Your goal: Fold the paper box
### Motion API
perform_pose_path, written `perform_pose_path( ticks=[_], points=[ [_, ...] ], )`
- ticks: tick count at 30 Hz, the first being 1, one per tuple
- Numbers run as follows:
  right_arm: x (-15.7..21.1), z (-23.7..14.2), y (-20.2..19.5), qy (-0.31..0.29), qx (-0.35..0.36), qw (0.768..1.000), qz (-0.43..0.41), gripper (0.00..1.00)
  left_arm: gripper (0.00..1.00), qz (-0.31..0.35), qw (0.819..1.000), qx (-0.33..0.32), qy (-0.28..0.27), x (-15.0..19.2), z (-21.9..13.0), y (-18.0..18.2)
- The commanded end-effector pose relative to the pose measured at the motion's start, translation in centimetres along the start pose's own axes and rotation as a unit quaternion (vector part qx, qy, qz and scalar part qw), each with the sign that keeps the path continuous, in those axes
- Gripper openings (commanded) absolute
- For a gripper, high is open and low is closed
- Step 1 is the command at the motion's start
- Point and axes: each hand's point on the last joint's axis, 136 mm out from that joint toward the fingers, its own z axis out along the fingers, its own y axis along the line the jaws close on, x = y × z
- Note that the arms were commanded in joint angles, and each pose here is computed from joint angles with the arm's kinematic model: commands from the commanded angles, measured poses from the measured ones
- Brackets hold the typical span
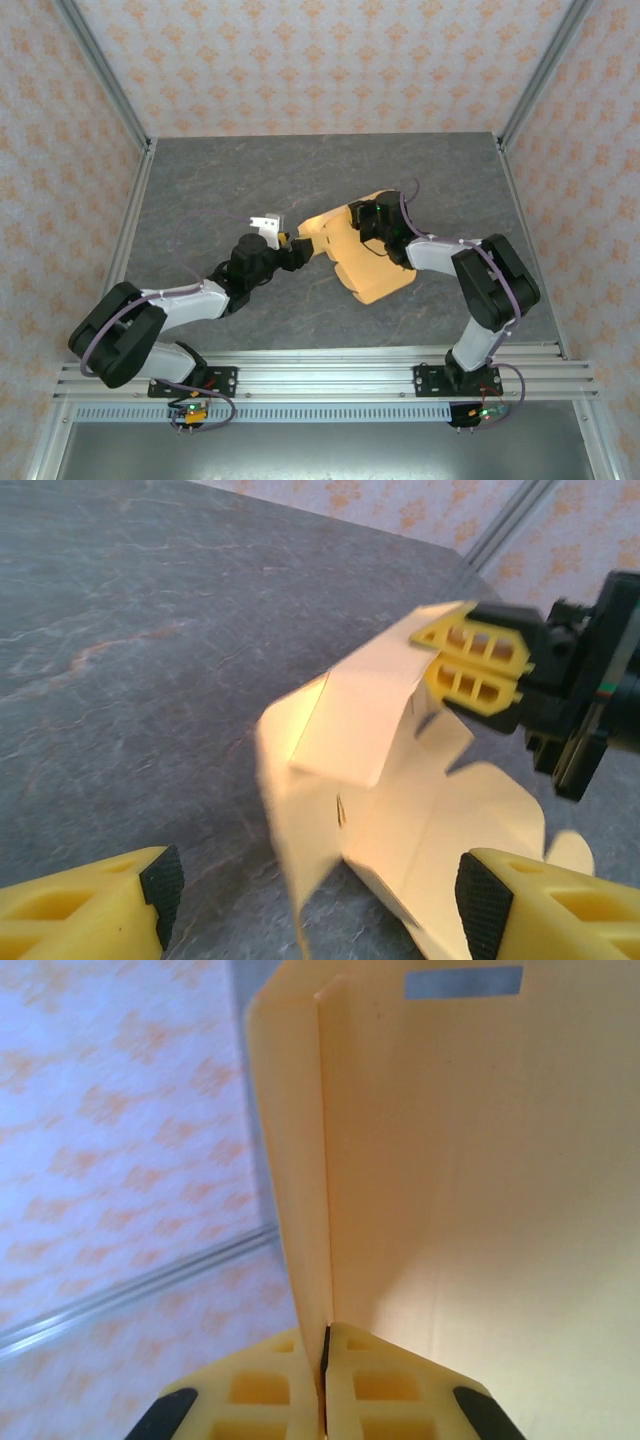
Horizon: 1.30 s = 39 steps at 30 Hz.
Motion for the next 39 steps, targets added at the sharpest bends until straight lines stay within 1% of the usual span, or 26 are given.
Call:
perform_pose_path(
  ticks=[1, 5, 9, 12, 15, 18, 19, 23, 27, 34, 36, 39],
  points=[
    [2.6, -0.7, 2.9, 0.078, -0.091, 0.992, -0.049, 0.08, 0.74, 0.012, 0.997, -0.076, 0.010, 0.6, -0.9, 3.0],
    [3.6, -1.5, 2.5, 0.109, -0.088, 0.987, -0.083, 0.10, 0.74, -0.004, 0.994, -0.113, 0.002, 0.4, -1.7, 5.2],
    [3.5, -2.2, 1.7, 0.110, -0.082, 0.985, -0.109, 0.15, 0.74, -0.027, 0.993, -0.114, -0.019, -0.6, -2.8, 6.3],
    [3.3, -2.3, 1.8, 0.114, -0.091, 0.983, -0.111, 0.15, 0.73, -0.026, 0.990, -0.133, -0.030, -0.9, -3.6, 7.4],
    [3.6, -2.2, 2.8, 0.125, -0.118, 0.979, -0.109, 0.15, 0.72, -0.021, 0.988, -0.151, -0.027, -0.6, -3.9, 8.3],
    [3.9, -1.9, 3.2, 0.135, -0.132, 0.976, -0.112, 0.13, 0.72, -0.012, 0.987, -0.159, -0.010, 0.1, -3.3, 8.8],
    [4.0, -1.9, 3.2, 0.138, -0.136, 0.975, -0.112, 0.13, 0.72, -0.012, 0.988, -0.156, -0.005, 0.3, -2.9, 8.7],
    [4.6, -2.0, 3.9, 0.156, -0.160, 0.967, -0.124, 0.12, 0.70, -0.017, 0.994, -0.103, 0.022, 1.4, -1.2, 7.1],
    [4.4, -2.0, 3.2, 0.149, -0.157, 0.967, -0.132, 0.11, 0.70, -0.018, 0.997, -0.066, 0.023, 1.2, -0.4, 5.8],
    [4.2, -1.8, 2.0, 0.149, -0.150, 0.968, -0.135, 0.10, 0.68, -0.009, 0.999, -0.038, 0.033, 0.8, 0.9, 4.6],
    [4.2, -1.7, 1.7, 0.149, -0.150, 0.968, -0.138, 0.10, 0.66, -0.006, 0.999, -0.030, 0.037, 1.0, 1.5, 4.4],
    [4.0, -1.5, 1.0, 0.148, -0.147, 0.968, -0.137, 0.10, 0.59, -0.001, 0.999, -0.015, 0.052, 1.6, 2.5, 3.8]
  ],
)
